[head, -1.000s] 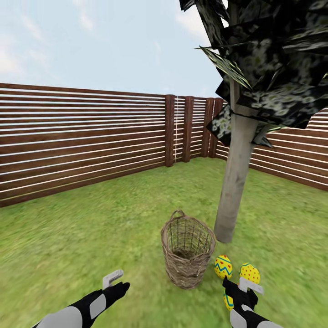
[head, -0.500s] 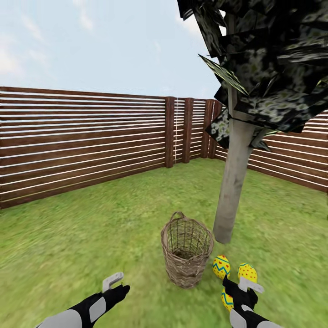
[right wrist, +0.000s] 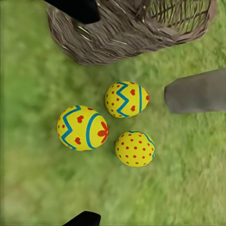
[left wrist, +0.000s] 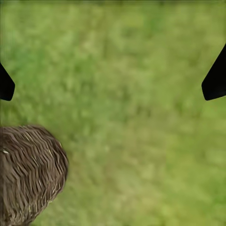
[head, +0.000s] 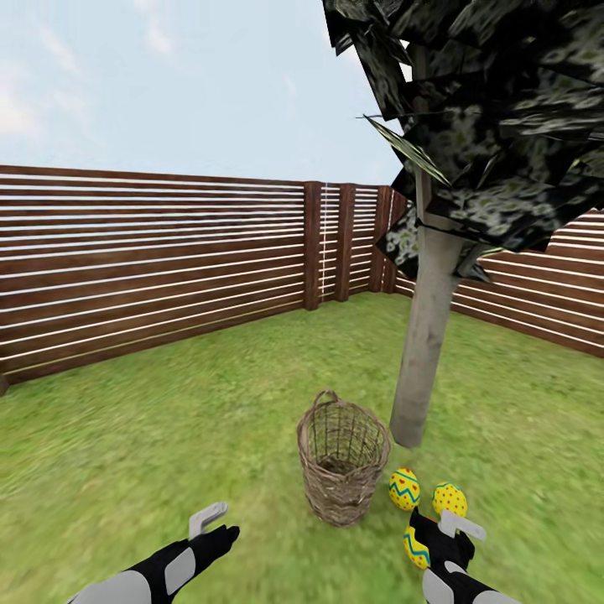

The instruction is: Take the three Easter eggs out of the wicker basket on the lawn in the garden, then place them on the lawn next to a single tree (choose any tree) so that all three eggs are next to the same tree and none are left in the basket.

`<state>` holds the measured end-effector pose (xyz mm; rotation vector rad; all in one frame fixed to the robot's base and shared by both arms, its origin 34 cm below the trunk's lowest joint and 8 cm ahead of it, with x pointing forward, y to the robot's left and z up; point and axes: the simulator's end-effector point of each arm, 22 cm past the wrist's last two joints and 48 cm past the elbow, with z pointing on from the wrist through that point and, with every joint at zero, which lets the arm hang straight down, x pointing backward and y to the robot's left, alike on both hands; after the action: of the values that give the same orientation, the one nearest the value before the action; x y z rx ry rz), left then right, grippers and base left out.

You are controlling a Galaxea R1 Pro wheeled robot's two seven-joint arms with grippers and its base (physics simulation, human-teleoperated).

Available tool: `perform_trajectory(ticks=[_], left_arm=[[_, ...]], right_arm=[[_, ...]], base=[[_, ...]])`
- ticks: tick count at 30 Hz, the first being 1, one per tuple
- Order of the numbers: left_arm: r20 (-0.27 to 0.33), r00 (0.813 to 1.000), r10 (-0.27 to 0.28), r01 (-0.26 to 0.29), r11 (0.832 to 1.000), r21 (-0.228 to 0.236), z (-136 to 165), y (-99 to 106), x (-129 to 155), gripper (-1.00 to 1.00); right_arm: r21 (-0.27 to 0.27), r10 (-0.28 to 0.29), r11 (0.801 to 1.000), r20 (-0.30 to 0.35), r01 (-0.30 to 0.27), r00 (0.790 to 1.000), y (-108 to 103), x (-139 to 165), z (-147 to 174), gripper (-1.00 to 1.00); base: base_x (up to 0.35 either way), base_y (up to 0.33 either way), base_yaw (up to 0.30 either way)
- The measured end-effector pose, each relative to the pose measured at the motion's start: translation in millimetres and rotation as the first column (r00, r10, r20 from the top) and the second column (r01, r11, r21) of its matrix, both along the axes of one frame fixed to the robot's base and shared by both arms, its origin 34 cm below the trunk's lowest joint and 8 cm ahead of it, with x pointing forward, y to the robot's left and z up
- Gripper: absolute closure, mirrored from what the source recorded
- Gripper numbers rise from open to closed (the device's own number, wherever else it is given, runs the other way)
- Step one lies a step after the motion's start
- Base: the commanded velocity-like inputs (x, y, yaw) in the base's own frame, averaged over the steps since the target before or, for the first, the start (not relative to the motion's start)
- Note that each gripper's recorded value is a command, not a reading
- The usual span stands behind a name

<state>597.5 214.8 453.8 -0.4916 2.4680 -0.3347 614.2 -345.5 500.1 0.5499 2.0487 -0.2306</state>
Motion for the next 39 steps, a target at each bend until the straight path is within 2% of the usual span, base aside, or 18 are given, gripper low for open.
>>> perform_trajectory(ticks=[33,39], left_arm=[[-0.007,1.000,0.006,-0.006,1.000,-0.006,63,-2,6,-1.00],[-0.007,1.000,0.001,-0.001,1.000,-0.013,75,-9,7,-1.00]], right_arm=[[0.001,0.002,1.000,0.000,-0.002,1.000,1,10,65,-1.00],[-0.004,0.012,1.000,0.005,-0.012,1.000,3,14,79,-1.00]], base=[[0.000,0.000,0.000],[0.000,0.000,0.000]])
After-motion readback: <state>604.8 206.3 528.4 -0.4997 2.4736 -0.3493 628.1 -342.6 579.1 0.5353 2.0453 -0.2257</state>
